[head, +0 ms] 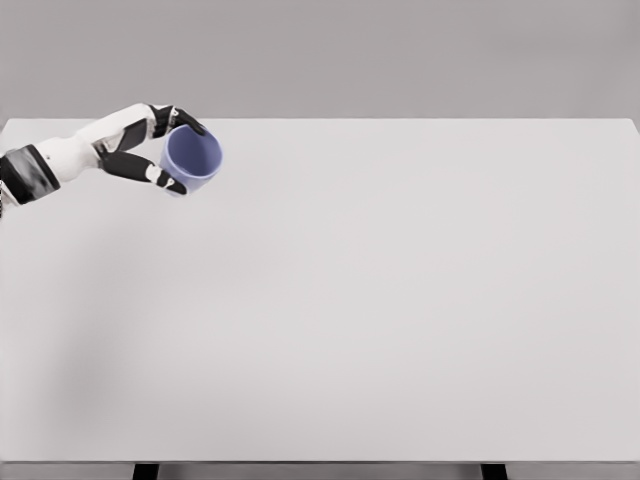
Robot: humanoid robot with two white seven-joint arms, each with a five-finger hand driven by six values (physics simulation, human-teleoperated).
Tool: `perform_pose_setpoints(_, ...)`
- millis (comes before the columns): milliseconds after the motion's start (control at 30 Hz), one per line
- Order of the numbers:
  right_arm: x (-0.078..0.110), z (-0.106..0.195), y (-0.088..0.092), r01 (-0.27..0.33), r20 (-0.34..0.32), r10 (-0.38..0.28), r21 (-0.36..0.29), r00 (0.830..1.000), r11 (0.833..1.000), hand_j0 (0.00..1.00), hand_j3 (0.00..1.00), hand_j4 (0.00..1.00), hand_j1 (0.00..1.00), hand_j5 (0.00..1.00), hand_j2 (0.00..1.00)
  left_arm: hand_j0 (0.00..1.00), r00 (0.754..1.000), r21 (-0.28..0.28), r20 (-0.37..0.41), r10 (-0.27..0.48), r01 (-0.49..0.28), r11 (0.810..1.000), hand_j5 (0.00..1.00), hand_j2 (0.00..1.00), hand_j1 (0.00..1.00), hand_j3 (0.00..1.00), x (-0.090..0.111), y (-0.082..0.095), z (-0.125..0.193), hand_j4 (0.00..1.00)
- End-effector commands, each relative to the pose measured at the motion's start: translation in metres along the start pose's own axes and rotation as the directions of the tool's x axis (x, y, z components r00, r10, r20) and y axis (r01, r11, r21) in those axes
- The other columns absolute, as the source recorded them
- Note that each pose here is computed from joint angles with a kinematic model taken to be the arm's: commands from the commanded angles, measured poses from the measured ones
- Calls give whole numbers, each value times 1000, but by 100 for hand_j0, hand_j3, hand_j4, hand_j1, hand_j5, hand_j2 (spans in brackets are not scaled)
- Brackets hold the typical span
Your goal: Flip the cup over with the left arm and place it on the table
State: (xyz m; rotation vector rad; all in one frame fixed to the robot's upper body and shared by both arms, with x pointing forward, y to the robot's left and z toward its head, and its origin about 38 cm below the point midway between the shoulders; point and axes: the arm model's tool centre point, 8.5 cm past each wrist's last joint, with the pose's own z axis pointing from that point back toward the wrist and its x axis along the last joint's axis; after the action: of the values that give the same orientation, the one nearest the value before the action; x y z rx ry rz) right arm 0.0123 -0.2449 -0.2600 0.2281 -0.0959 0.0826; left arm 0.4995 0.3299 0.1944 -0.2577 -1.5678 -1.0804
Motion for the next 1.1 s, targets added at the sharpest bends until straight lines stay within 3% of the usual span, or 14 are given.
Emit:
perform_pose_setpoints(0, 0, 0, 0, 0, 0, 0, 0, 1000, 1000, 100, 100, 100, 100, 100, 100, 61, 997, -4, -42, 70, -70, 998, 61, 61, 61, 61, -4, -3, -6, 61)
perform_pose_setpoints(133, 0, 0, 0, 0, 0, 0, 0, 1000, 1000, 100, 100, 100, 100, 100, 100, 64, 985, 18, -67, 159, -158, 987, 64, 64, 64, 64, -7, -3, -7, 64)
perform_pose_setpoints(233, 1, 0, 0, 0, 2, 0, 0, 1000, 1000, 100, 100, 100, 100, 100, 100, 65, 968, 47, -47, 246, -244, 969, 65, 65, 65, 65, -7, 1, -6, 65)
perform_pose_setpoints(400, 1, 0, 0, 0, 2, 0, 0, 1000, 1000, 100, 100, 100, 100, 100, 100, 66, 943, 66, -36, 331, -328, 942, 66, 66, 66, 66, -8, 0, -10, 66)
perform_pose_setpoints(700, 1, 0, 0, 0, 2, 0, 0, 1000, 1000, 100, 100, 100, 100, 100, 100, 68, 928, 37, -30, 370, -369, 929, 68, 68, 68, 68, -14, -21, -27, 68)
perform_pose_setpoints(1067, 1, 0, 0, 0, 2, 0, 0, 1000, 1000, 100, 100, 100, 100, 100, 100, 71, 919, 36, -43, 391, -390, 920, 71, 71, 71, 71, -24, -31, -29, 71)
